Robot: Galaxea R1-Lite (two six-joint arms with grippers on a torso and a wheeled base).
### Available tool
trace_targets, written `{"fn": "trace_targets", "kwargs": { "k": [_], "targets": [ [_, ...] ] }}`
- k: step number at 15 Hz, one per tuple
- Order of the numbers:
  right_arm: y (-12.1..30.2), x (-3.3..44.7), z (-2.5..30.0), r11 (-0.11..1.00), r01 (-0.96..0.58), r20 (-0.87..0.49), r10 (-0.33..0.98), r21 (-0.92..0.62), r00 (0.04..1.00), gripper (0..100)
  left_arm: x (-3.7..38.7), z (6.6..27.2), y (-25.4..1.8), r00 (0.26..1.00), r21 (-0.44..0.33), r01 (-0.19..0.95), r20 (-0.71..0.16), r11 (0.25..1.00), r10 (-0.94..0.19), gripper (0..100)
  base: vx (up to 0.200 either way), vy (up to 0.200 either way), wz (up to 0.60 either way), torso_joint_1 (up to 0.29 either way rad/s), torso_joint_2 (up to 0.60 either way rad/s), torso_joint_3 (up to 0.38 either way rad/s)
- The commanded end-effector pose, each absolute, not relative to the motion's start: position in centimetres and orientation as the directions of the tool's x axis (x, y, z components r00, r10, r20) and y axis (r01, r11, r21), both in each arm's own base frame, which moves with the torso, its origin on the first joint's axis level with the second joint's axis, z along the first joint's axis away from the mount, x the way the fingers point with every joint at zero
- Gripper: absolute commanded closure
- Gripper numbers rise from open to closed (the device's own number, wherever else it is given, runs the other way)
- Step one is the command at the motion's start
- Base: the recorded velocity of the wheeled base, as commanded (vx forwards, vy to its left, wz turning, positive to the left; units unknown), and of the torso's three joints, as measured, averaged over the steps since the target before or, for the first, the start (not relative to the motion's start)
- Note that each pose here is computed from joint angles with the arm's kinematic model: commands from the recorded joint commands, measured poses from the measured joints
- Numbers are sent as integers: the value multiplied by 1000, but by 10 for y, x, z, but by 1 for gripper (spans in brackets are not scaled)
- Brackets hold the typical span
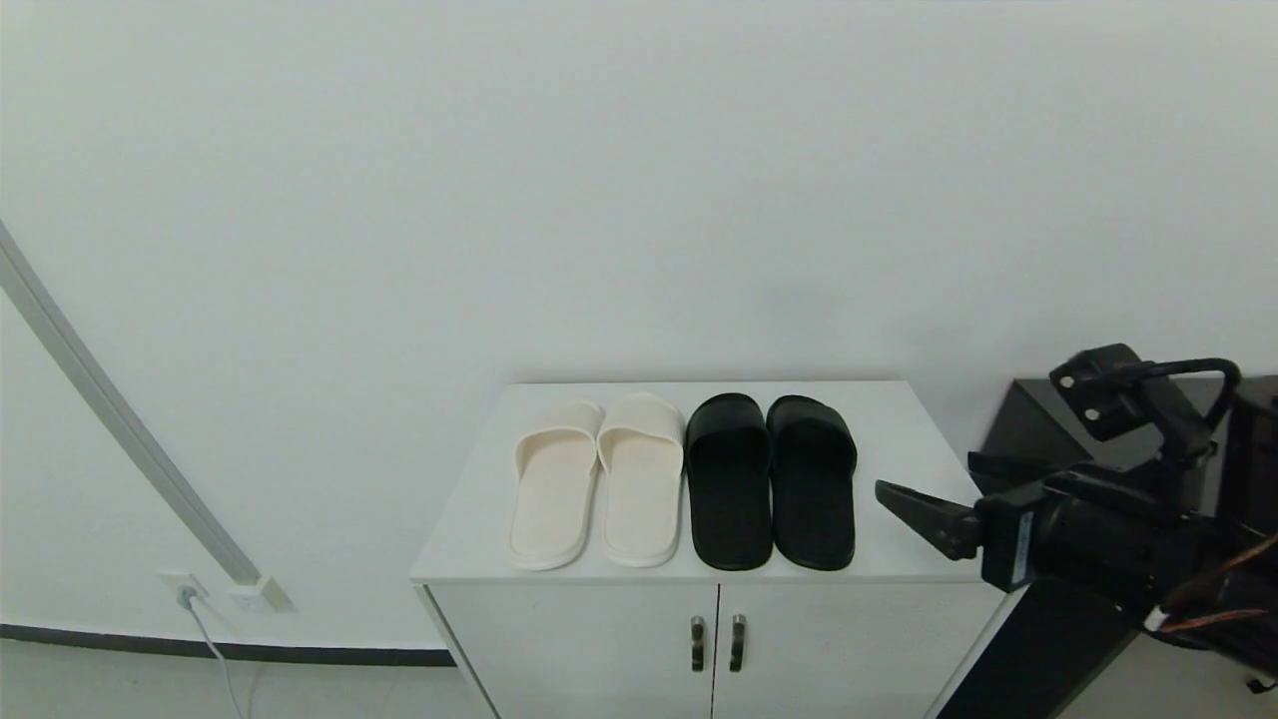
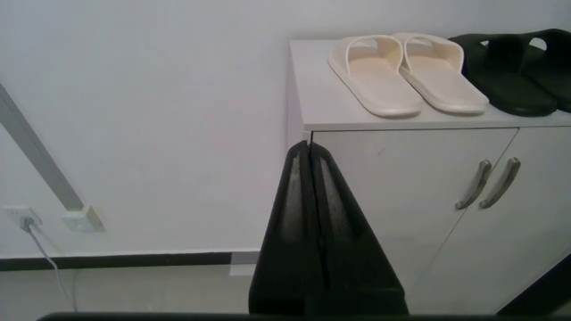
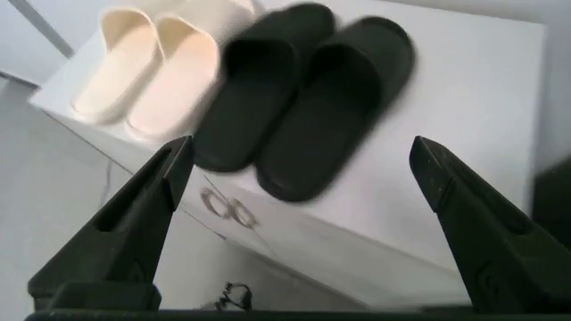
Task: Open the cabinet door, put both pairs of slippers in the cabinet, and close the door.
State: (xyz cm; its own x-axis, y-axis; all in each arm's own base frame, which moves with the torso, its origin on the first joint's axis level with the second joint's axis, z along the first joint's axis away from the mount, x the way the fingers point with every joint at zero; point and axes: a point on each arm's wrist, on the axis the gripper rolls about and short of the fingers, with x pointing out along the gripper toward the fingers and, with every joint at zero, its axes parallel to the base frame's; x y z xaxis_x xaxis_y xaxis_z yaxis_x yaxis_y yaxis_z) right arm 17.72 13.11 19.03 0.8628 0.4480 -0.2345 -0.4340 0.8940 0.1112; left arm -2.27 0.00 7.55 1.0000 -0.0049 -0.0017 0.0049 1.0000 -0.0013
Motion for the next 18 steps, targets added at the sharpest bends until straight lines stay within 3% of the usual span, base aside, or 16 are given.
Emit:
{"fn": "trace_targets", "kwargs": {
  "k": [1,12,18],
  "targets": [
    [169,194,179,891,-436,-266,454,129,850,0,-23,76,0,1000,-2,5,-2,1000,-5,100,0,0,0,0,0,0],
    [244,225,157,975,-214,-264,222,57,939,0,-23,76,0,1000,-2,5,-2,1000,-5,100,0,0,0,0,0,0],
    [258,239,134,989,-139,-290,150,59,945,0,-23,76,0,1000,-2,6,-2,1000,-6,100,0,0,0,0,0,0]
  ]
}}
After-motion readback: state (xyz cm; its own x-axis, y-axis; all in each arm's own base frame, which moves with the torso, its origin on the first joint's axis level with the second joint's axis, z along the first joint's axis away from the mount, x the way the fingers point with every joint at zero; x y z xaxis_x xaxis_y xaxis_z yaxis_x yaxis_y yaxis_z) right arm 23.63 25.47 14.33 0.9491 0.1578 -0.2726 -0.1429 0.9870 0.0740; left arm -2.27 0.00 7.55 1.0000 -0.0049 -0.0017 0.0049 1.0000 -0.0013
